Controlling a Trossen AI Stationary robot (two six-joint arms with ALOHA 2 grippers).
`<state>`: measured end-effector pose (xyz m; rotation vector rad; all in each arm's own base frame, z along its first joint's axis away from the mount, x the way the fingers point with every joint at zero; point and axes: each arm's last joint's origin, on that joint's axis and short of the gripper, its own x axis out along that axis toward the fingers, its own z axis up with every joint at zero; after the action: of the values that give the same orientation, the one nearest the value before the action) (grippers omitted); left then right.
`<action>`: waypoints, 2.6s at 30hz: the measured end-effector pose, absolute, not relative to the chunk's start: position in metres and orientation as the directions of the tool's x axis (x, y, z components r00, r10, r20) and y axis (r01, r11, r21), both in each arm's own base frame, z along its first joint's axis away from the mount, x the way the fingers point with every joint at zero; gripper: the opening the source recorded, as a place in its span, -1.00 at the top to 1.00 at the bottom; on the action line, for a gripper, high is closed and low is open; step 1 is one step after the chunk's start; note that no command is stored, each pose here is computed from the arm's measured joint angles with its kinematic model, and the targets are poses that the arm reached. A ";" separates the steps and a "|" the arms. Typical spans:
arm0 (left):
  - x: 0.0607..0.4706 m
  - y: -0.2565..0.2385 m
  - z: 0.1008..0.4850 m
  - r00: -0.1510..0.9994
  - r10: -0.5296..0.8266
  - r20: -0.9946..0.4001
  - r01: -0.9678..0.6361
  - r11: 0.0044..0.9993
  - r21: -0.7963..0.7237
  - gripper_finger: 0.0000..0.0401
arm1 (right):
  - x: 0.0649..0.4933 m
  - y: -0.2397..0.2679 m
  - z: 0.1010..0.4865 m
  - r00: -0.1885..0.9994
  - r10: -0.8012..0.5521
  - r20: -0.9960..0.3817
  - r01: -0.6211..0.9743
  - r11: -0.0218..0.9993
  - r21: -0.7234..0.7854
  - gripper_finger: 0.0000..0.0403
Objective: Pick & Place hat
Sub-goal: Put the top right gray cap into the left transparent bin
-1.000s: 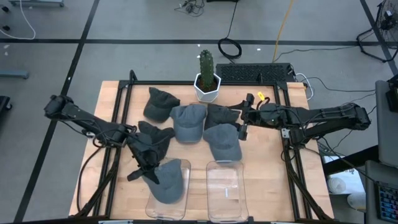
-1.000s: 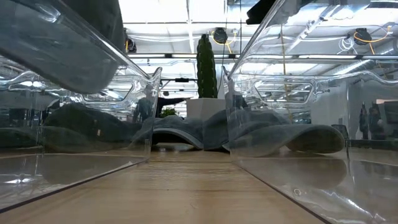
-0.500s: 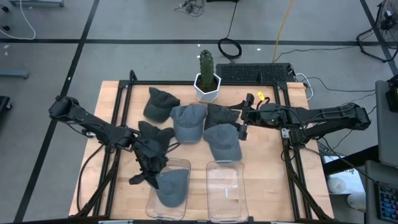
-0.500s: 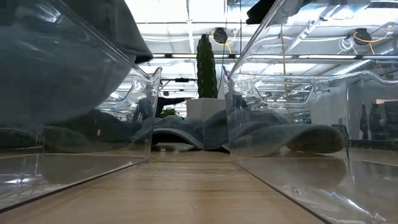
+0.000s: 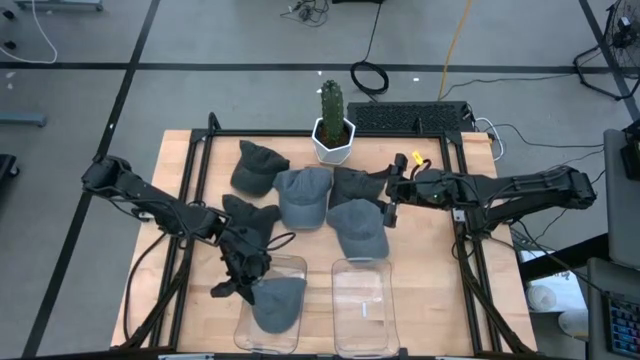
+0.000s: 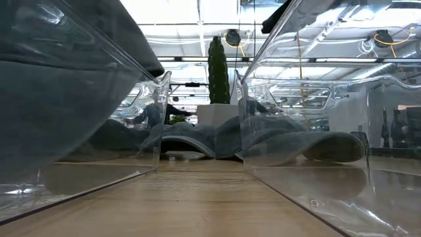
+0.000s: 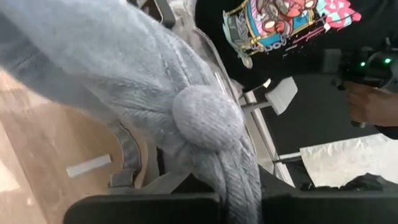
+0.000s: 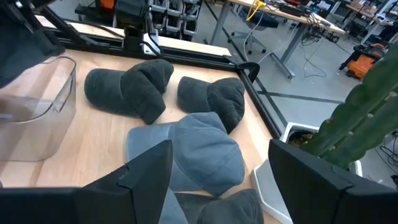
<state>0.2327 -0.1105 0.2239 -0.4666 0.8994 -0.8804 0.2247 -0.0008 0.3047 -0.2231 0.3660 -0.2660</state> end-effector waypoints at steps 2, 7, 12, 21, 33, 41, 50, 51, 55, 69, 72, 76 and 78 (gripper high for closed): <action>0.233 -0.110 0.224 0.337 -0.808 -0.484 0.438 0.590 -0.679 1.00 | 0.225 -0.001 0.304 0.903 -0.295 -0.313 0.217 0.941 -0.259 -0.26; 0.232 -0.103 0.217 0.358 -0.747 -0.561 0.203 0.648 -0.734 1.00 | 0.226 -0.001 0.306 0.911 -0.295 -0.289 0.221 0.939 -0.262 -0.26; 0.233 -0.097 0.219 0.380 -0.733 -0.564 0.065 0.629 -0.774 1.00 | 0.226 -0.001 0.306 0.910 -0.295 -0.290 0.221 0.939 -0.263 -0.26; 0.233 -0.094 0.219 0.394 -0.723 -0.567 -0.267 0.501 -0.823 1.00 | 0.226 -0.001 0.306 0.910 -0.296 -0.292 0.220 0.939 -0.264 -0.26; 0.222 -0.111 0.243 0.421 -0.783 -0.458 -0.095 0.464 -0.881 1.00 | 0.226 -0.001 0.305 0.909 -0.296 -0.293 0.218 0.938 -0.270 -0.26; 0.219 -0.112 0.235 0.410 -0.745 -0.527 -0.282 0.446 -0.850 1.00 | 0.226 -0.001 0.305 0.909 -0.296 -0.293 0.217 0.938 -0.272 -0.26; 0.220 -0.113 0.232 0.405 -0.741 -0.536 -0.349 0.417 -0.839 1.00 | 0.226 -0.001 0.305 0.910 -0.294 -0.293 0.215 0.938 -0.272 -0.26; 0.220 -0.113 0.233 0.406 -0.741 -0.535 -0.330 0.428 -0.842 1.00 | 0.226 -0.001 0.305 0.910 -0.294 -0.293 0.214 0.937 -0.274 -0.26; 0.221 -0.115 0.232 0.401 -0.743 -0.536 -0.228 0.485 -0.844 0.99 | 0.226 -0.001 0.305 0.910 -0.294 -0.293 0.212 0.937 -0.278 -0.26; 0.231 -0.123 0.209 0.308 -0.763 -0.568 -0.222 0.523 -0.823 0.98 | 0.226 -0.001 0.305 0.910 -0.293 -0.294 0.209 0.935 -0.287 -0.26; 0.232 -0.123 0.207 0.309 -0.759 -0.573 -0.213 0.532 -0.820 0.97 | 0.226 -0.001 0.305 0.910 -0.293 -0.294 0.208 0.935 -0.288 -0.26; 0.236 -0.121 0.212 0.351 -0.767 -0.536 -0.152 0.519 -0.841 0.89 | 0.226 -0.001 0.305 0.910 -0.293 -0.294 0.208 0.935 -0.288 -0.26; 0.237 -0.121 0.218 0.378 -0.775 -0.507 -0.107 0.507 -0.855 0.80 | 0.226 -0.001 0.305 0.910 -0.292 -0.294 0.207 0.935 -0.288 -0.26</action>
<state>0.2372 -0.1208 0.2177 -0.9698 1.1217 -0.5255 0.2257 -0.0006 0.3053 -0.2546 0.3406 -0.2605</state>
